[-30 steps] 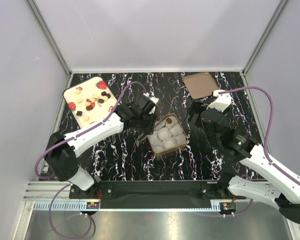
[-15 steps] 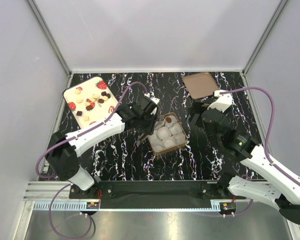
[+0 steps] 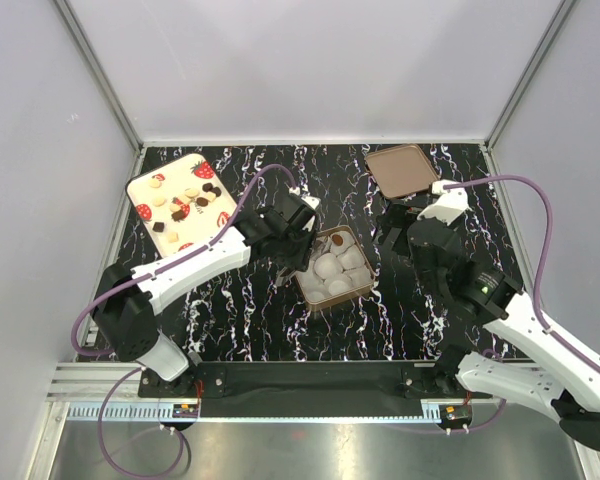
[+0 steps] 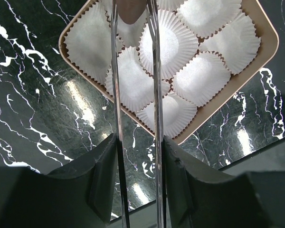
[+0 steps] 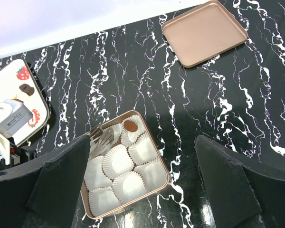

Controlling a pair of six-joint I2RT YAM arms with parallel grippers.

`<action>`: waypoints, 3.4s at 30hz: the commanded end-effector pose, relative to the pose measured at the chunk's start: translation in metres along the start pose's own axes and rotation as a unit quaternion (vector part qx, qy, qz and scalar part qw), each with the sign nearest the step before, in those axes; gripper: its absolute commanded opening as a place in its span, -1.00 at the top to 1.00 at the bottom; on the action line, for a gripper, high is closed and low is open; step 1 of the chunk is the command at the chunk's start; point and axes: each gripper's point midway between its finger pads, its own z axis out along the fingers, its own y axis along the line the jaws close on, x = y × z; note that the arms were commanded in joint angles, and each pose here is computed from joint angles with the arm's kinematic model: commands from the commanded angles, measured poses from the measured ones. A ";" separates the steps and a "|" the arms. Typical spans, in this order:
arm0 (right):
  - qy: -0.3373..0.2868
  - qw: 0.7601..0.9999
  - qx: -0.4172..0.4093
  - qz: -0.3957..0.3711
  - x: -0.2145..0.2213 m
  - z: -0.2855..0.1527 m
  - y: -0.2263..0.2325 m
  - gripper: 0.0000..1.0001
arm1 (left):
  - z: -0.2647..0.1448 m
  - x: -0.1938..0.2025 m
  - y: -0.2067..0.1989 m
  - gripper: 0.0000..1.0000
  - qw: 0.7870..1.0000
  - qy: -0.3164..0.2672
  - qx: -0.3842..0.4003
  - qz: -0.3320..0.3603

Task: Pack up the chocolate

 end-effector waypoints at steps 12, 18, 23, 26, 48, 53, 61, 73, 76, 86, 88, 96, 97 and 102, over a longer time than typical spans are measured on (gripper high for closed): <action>-0.025 0.999 -0.005 0.045 -0.019 -0.014 -0.009 -0.99 | -0.022 -0.040 -0.009 0.04 0.998 -0.062 -0.001 -0.014; -0.024 0.998 -0.010 0.053 -0.020 -0.019 -0.011 -0.99 | -0.033 -0.048 -0.009 -0.01 0.997 -0.074 -0.004 -0.016; -0.019 0.998 -0.011 0.051 -0.018 -0.019 -0.011 -0.99 | -0.057 -0.067 0.009 -0.01 0.993 -0.110 -0.048 -0.020; -0.011 0.998 -0.022 0.056 -0.014 -0.020 -0.008 -0.99 | -0.066 -0.077 0.033 -0.01 0.989 -0.116 -0.082 -0.035; 0.024 0.994 -0.084 0.058 0.017 -0.015 0.014 -1.00 | -0.087 0.020 0.275 -0.09 0.901 -0.081 -0.273 -0.327; 0.022 0.994 -0.086 0.058 0.017 -0.017 0.011 -0.99 | -0.081 0.035 0.286 -0.09 0.893 -0.071 -0.276 -0.349; 0.018 0.994 -0.085 0.061 0.016 -0.020 0.007 -0.99 | -0.071 0.038 0.293 -0.08 0.898 -0.067 -0.262 -0.346; 0.019 0.995 -0.079 0.055 0.017 -0.017 0.008 -0.99 | -0.061 0.046 0.302 -0.01 0.896 -0.048 -0.264 -0.355; 0.018 0.995 -0.079 0.056 0.016 -0.017 0.008 -1.00 | -0.057 0.048 0.302 0.01 0.897 -0.042 -0.262 -0.353; 0.021 0.995 -0.078 0.059 0.019 -0.015 0.009 -0.99 | -0.055 0.046 0.303 0.09 0.902 -0.040 -0.258 -0.344; 0.020 0.995 -0.079 0.060 0.018 -0.015 0.009 -0.99 | -0.054 0.045 0.303 0.09 0.903 -0.038 -0.255 -0.343; 0.021 0.996 -0.073 0.055 0.020 -0.015 0.007 -0.99 | -0.048 0.042 0.303 0.11 0.907 -0.036 -0.242 -0.343; 0.021 0.996 -0.072 0.054 0.021 -0.015 0.005 -0.99 | -0.047 0.042 0.302 0.11 0.907 -0.035 -0.240 -0.344; 0.018 0.996 -0.065 0.052 0.022 -0.015 0.001 -0.99 | -0.047 0.041 0.300 0.17 0.909 -0.038 -0.235 -0.341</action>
